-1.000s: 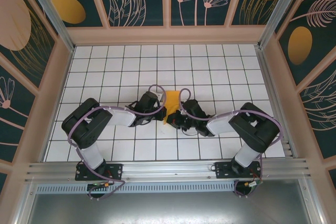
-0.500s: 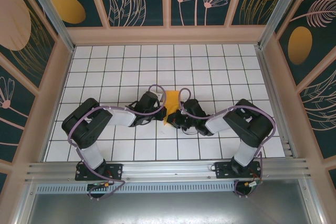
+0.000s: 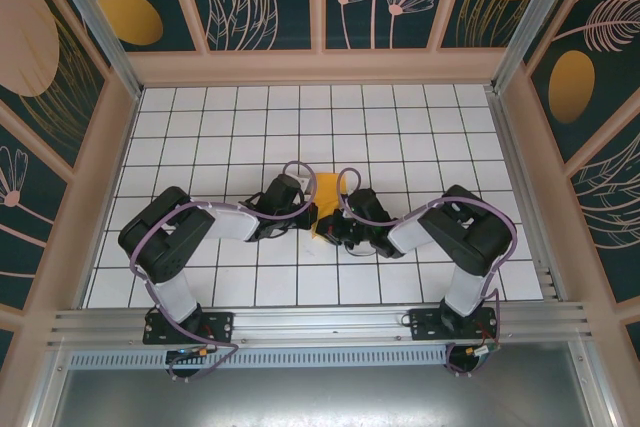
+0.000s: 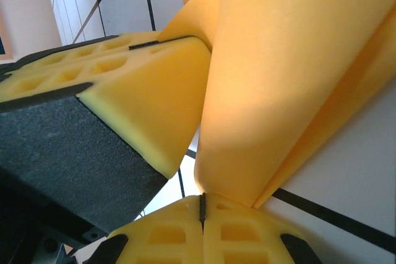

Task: Fold a paper plane with a square sheet of paper (pick it up from the middle)
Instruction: Third fold the triangle at the center of the table.

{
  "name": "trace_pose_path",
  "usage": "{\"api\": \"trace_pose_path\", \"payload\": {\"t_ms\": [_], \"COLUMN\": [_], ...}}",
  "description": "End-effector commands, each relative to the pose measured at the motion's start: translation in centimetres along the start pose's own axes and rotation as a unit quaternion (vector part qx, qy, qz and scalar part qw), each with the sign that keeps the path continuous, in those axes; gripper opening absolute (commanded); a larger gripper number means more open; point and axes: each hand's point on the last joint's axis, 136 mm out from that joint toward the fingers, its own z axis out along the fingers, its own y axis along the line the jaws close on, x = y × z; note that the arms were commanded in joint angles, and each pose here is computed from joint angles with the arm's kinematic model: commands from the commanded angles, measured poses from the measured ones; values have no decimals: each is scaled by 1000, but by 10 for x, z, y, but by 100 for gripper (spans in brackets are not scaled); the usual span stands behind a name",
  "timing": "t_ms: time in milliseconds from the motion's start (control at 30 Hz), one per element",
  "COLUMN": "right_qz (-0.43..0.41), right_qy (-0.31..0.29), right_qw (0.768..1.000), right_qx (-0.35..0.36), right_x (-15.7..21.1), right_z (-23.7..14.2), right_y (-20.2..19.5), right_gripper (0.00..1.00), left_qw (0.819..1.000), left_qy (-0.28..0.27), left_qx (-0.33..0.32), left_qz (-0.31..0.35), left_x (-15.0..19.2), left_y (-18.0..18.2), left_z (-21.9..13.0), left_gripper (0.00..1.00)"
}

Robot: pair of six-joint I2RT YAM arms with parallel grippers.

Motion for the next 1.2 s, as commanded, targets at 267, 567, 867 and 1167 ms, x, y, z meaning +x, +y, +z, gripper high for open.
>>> {"api": "trace_pose_path", "payload": {"t_ms": [267, 567, 867, 1167], "right_qz": [0, -22, 9, -35], "right_qy": [12, 8, 16, -29], "right_qw": [1000, 1000, 998, 999], "right_qx": [-2, -13, 52, 7], "right_x": [0, 5, 6, -16], "right_z": [1, -4, 6, -23], "right_y": [1, 19, -19, 29], "right_gripper": [5, 5, 4, 6], "left_qw": [995, 995, 995, 994], "left_qy": [75, 78, 81, 87], "left_qx": [-56, -57, -57, -58], "left_qz": [-17, -14, -12, -8], "left_x": [46, 46, 46, 48], "left_y": [33, 33, 33, 34], "left_z": [10, 10, 10, 11], "left_gripper": [0, 0, 0, 0]}}
